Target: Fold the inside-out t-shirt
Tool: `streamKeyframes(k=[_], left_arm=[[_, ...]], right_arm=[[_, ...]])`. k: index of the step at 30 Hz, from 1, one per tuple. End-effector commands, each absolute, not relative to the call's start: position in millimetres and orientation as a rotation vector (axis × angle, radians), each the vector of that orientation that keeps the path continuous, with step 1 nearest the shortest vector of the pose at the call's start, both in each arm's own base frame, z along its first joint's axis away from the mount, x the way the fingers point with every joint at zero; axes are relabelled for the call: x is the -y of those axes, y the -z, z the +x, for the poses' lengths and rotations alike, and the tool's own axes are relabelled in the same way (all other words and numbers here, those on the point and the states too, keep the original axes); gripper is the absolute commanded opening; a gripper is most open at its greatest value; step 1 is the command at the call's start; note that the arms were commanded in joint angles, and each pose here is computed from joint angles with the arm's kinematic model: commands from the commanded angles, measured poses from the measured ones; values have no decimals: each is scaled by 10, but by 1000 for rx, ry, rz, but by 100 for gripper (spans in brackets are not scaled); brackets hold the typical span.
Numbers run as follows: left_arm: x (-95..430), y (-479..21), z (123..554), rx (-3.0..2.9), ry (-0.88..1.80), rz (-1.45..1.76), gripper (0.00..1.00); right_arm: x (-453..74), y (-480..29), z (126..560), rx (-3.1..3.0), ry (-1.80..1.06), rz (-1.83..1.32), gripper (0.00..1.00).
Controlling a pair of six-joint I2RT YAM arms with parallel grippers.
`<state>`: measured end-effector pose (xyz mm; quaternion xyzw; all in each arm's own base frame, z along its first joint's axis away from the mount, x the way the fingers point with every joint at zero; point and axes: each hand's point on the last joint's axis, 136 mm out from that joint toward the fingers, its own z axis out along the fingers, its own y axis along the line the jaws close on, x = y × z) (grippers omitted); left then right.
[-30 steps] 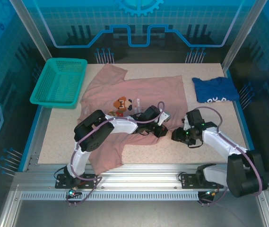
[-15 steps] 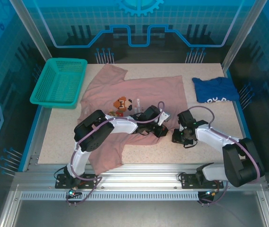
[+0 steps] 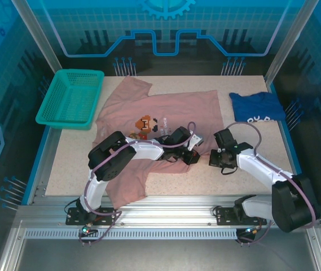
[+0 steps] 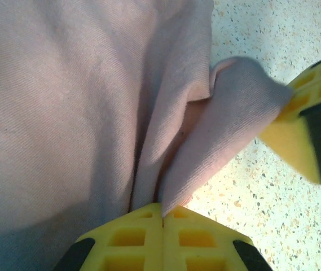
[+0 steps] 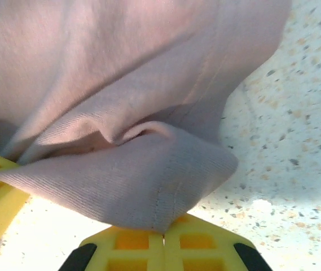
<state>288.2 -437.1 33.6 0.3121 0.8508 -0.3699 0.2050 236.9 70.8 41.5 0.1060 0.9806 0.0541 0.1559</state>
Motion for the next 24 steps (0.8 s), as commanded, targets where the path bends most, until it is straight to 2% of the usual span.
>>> streamKeyframes(k=[1,13,18,24], left_arm=[[4379,-515,2852,-2328,1090,872,0],[4474,-441,2688,-2318,1098,966,0],[4574,-464,2626,-2307,1126,978,0],[4621,-722,2668,-2262,1164,931,0]], right_arm=[[-550,-507,2345,-2807,-105,336,5],[-292,-563,2330,-2838,-88,410,9],[-241,-738,2405,-2792,-78,394,6],[-320,-1176,2584,-2709,-137,294,0]])
